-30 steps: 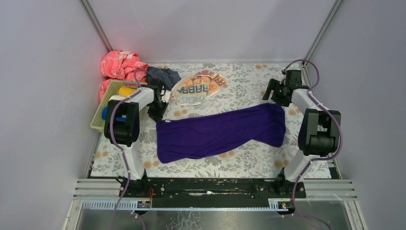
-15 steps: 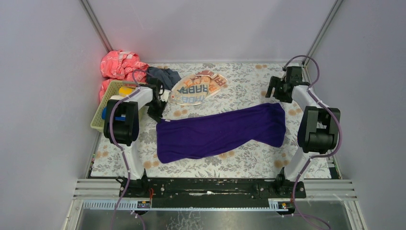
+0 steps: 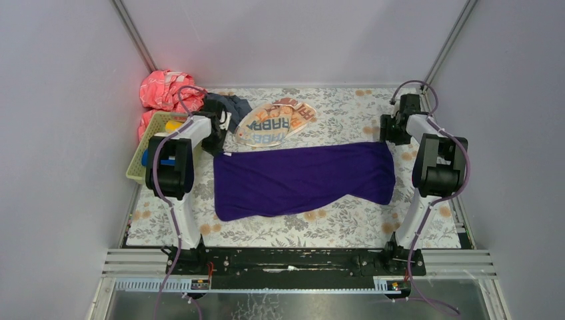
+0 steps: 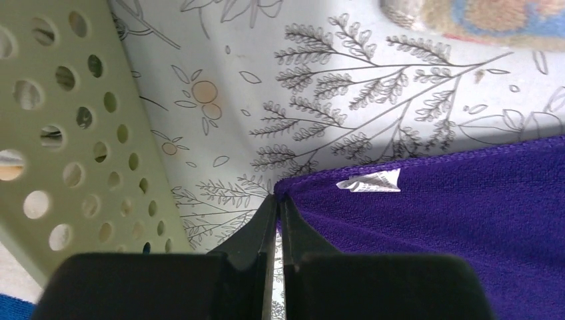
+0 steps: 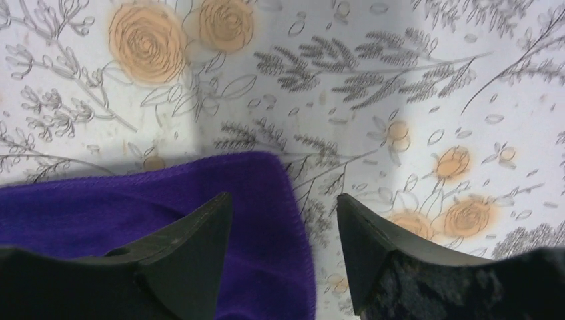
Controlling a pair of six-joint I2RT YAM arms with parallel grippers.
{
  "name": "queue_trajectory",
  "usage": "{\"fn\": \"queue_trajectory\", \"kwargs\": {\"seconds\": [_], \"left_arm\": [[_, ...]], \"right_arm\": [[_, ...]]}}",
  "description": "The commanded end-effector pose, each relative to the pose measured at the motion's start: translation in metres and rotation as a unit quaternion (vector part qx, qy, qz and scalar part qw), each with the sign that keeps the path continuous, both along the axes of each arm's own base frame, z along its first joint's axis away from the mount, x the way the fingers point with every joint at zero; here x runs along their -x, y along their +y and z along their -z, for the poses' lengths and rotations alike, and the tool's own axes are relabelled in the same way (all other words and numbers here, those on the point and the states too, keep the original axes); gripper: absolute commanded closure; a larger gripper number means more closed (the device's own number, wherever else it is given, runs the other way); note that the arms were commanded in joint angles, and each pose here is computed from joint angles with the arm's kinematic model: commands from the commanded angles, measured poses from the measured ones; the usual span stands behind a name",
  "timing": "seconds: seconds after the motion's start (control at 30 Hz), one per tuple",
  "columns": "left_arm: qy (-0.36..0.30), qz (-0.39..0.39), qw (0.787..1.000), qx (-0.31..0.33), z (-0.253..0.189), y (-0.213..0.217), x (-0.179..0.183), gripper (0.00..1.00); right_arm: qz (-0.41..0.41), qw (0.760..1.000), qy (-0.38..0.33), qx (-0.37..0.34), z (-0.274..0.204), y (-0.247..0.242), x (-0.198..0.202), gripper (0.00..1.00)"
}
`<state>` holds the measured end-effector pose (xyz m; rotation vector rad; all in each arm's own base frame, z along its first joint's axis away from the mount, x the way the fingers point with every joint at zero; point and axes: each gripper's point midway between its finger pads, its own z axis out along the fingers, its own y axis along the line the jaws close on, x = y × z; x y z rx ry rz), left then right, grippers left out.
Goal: Roll the towels
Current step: Flatten out the towel at the center of the board.
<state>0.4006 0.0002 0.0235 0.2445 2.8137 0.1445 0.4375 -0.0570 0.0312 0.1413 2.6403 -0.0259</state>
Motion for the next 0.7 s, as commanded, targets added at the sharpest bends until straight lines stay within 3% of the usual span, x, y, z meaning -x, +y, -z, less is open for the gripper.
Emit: {"fn": "queue_trajectory", "kwargs": {"seconds": [0.0,0.33,0.67], "left_arm": [[-0.038,-0.034,0.999,-0.014,-0.01,0.017,-0.021,1.0],[-0.042,-0.037,0.998,-0.001,-0.011,0.015,-0.025,1.0],[-0.037,-0.033,0.999,0.005,-0.009,0.013,-0.024,1.0]], "right_arm": [[-0.06,0.998,-0.028,-0.007,-0.014,-0.012,-0.026,0.37],[-0.152,0.985,-0.016,-0.075,0.0,0.018,-0.028,0.44],[-0.19,0.976,0.024,-0.1,0.024,0.026,-0.017,0.52]]}}
